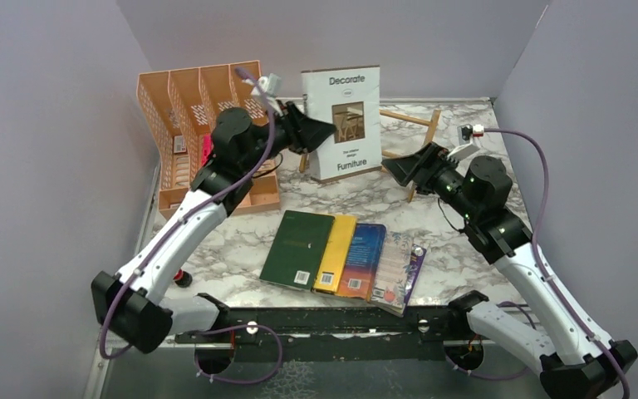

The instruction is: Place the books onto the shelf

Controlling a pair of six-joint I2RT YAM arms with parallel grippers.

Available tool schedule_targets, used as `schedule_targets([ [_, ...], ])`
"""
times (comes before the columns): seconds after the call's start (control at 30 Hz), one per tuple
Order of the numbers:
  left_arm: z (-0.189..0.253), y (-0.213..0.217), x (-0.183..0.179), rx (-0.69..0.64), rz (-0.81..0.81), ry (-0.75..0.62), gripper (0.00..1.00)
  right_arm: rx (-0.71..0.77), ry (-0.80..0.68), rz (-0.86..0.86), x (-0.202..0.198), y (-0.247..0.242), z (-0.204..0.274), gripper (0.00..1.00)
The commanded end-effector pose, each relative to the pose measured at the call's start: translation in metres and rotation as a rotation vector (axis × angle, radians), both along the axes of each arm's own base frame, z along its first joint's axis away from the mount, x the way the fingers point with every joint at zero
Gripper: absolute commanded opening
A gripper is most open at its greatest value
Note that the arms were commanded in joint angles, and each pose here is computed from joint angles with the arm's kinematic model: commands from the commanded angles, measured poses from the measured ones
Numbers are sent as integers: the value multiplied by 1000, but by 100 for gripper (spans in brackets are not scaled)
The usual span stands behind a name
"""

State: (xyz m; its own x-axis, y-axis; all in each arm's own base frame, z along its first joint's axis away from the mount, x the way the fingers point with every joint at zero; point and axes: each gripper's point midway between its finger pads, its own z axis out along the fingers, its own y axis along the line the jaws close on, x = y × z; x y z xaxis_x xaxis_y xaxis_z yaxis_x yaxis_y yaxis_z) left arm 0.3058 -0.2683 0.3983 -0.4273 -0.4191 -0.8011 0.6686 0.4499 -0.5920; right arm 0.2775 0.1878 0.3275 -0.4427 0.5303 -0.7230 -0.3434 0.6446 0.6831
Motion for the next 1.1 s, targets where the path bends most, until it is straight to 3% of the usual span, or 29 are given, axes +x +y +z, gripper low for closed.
schedule_targets([
  [0.0, 11, -20, 33, 195, 115, -120, 29, -141, 42, -136, 3, -31, -30, 82],
  [0.27, 4, -58, 83, 392, 186, -145, 29, -209, 72, -203, 0, -49, -49, 82],
  [0.57, -58, -80, 137, 637, 277, -75, 29, -271, 154, -228, -1, -56, -85, 82],
  [0.77, -86, -94, 170, 689, 328, -60, 29, -286, 199, -204, -1, -52, -104, 81],
  [1.07, -92, -102, 202, 698, 415, -99, 28, -275, 244, -181, -1, -45, -122, 81],
])
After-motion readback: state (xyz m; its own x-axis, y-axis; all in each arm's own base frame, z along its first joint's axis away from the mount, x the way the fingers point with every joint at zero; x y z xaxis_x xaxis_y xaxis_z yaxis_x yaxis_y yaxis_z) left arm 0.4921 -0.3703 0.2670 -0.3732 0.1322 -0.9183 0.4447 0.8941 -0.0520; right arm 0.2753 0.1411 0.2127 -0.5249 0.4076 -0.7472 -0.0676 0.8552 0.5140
